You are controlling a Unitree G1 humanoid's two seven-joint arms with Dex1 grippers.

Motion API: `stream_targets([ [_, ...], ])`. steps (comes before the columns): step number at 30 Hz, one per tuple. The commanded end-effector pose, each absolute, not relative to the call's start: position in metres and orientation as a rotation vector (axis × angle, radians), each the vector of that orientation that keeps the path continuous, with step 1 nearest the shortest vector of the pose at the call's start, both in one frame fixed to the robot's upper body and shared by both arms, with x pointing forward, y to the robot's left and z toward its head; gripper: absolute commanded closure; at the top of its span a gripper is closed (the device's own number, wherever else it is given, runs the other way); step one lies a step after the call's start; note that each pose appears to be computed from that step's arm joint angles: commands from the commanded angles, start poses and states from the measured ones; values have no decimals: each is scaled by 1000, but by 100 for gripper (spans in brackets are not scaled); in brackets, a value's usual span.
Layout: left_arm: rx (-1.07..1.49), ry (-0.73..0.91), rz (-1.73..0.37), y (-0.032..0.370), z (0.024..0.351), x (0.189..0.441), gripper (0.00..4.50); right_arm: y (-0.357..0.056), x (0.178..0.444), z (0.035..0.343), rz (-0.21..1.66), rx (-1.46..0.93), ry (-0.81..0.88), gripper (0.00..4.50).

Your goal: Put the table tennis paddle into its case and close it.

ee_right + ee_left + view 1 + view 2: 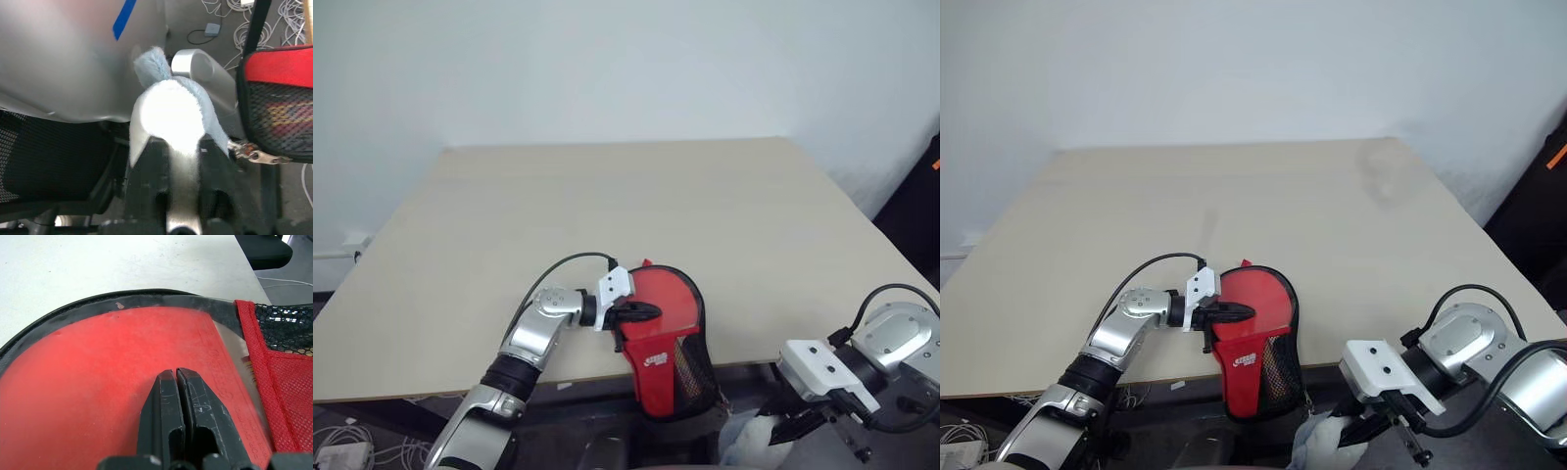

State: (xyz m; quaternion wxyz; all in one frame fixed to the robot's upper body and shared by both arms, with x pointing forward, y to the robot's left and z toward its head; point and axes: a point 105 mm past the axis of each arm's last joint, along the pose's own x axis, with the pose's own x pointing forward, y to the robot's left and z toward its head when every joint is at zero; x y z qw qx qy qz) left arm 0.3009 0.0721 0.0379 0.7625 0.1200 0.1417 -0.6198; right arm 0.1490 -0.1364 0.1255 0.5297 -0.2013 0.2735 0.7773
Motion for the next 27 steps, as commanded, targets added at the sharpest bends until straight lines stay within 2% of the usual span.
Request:
stream_targets([
  [1,274,506,-1327,84,-5,287,450,-140,155,138,1869,-484,628,239],
  [6,273,499,-1325,82,-5,288,450,-142,176,153,1830,-492,573,64],
  [8,270,495,-1321,81,-5,289,450,-139,193,164,1780,-472,515,1],
  [11,269,493,-1319,81,-5,289,450,-136,215,174,1707,-450,453,1],
  [14,260,476,-1298,81,-3,291,450,-134,269,183,1468,-382,353,1],
  [19,205,436,-1266,85,7,293,450,-138,321,163,1163,-338,358,1],
  [23,155,396,-1243,91,23,294,367,-135,347,145,1005,-280,371,0],
  [27,130,356,-1206,101,43,297,225,-127,362,133,916,-222,386,0],
])
